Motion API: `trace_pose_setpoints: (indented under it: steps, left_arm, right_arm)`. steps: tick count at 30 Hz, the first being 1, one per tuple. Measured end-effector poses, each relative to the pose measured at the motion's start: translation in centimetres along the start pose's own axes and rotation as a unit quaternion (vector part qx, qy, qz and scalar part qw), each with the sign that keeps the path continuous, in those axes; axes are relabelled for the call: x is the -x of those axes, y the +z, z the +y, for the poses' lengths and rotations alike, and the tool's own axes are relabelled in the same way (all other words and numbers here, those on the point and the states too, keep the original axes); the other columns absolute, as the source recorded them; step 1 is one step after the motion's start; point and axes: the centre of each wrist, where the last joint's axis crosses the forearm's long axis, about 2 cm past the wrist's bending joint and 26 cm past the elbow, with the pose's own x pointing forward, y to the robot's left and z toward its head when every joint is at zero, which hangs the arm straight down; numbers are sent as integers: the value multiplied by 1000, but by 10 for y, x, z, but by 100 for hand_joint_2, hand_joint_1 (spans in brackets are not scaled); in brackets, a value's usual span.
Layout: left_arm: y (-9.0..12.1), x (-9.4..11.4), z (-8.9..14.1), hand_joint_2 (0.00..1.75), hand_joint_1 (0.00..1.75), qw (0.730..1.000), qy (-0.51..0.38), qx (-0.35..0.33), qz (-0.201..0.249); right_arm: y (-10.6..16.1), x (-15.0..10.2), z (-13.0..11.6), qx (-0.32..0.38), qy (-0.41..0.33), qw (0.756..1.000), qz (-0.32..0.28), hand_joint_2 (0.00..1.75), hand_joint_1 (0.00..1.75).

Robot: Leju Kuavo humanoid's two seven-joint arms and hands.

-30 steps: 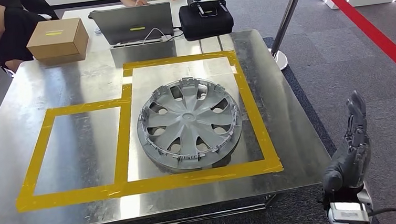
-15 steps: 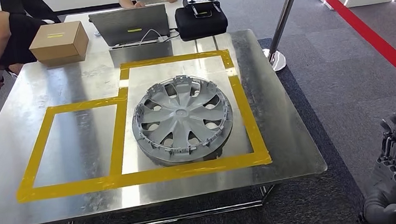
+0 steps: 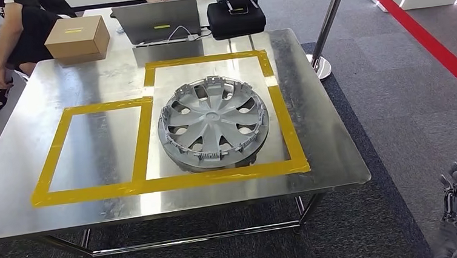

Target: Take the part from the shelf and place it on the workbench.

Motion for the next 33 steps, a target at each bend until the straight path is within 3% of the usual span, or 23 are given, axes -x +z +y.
trace_pose_setpoints:
  steps: [8, 15, 20, 23, 28, 33]
  left_arm:
    - [-1, -3, 5, 0, 0, 1000, -2, -4, -8]
    - [0, -2, 6, 0, 0, 1000, -3, -14, -12]
    - [2, 1, 6, 0, 0, 1000, -7, -21, -10]
    - [2, 2, 6, 0, 0, 1000, -11, -19, -13]
    - [0, -2, 7, 0, 0, 1000, -18, -12, -20]
    - [0, -4, 11, 0, 0, 999, -25, -11, -23]
  right_arm:
    - [65, 52, 3, -8, 38, 984, 176, 0, 0]
    - [148, 104, 24, -56, 27, 925, 375, 0, 0]
    - [210, 112, 46, -90, 3, 857, 508, 0, 0]
    - [238, 104, 62, -120, -7, 800, 588, 0, 0]
    - [255, 95, 84, -178, -18, 700, 691, 0, 0]
    - [259, 90, 95, -224, -25, 627, 745, 0, 0]
